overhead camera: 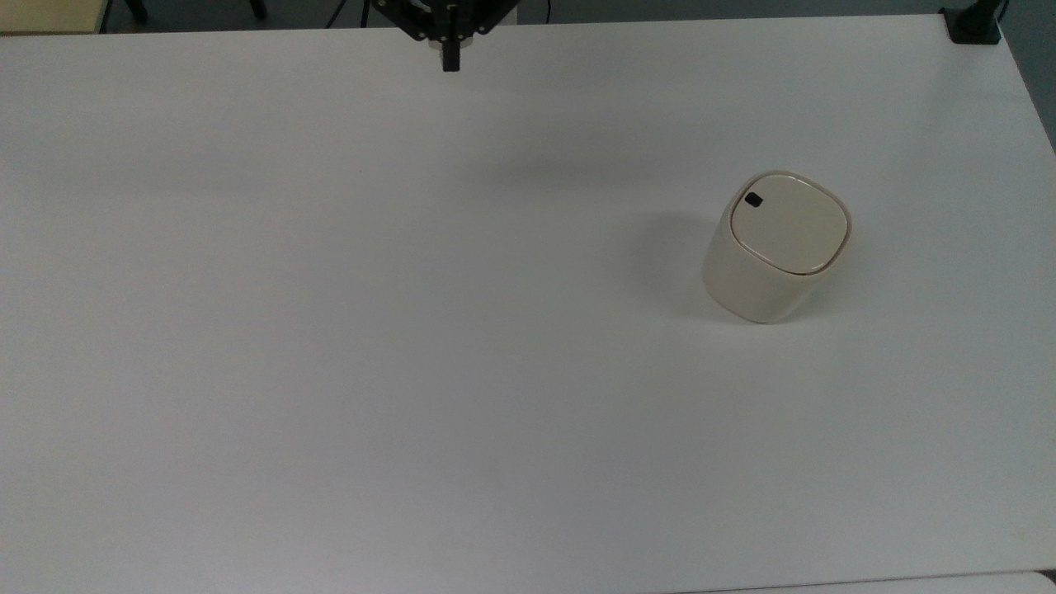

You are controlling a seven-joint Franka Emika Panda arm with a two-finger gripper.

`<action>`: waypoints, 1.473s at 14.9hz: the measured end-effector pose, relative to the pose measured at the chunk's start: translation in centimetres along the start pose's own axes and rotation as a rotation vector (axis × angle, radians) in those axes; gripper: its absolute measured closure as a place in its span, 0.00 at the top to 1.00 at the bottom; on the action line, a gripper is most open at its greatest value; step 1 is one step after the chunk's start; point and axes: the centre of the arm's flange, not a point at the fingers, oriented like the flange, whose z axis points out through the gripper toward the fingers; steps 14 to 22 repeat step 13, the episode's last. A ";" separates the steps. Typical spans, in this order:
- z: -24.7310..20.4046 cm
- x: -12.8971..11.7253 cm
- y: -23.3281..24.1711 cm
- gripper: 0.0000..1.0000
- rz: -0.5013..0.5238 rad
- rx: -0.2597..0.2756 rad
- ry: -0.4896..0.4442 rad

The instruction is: Close the trash bin

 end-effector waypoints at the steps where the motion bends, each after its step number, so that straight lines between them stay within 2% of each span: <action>1: 0.1 -0.3 1.0 0.01 0.026 -0.001 -0.009; 3: 0.4 -0.8 2.5 0.04 0.059 -0.002 -0.024; 8: 1.0 -0.9 3.0 0.51 0.075 -0.002 -0.035; 12: 1.0 -0.9 3.0 0.93 0.075 -0.002 -0.035; 13: 1.0 -0.9 3.0 0.99 0.075 -0.002 -0.035; 22: 1.0 -0.9 3.0 0.99 0.075 -0.002 -0.035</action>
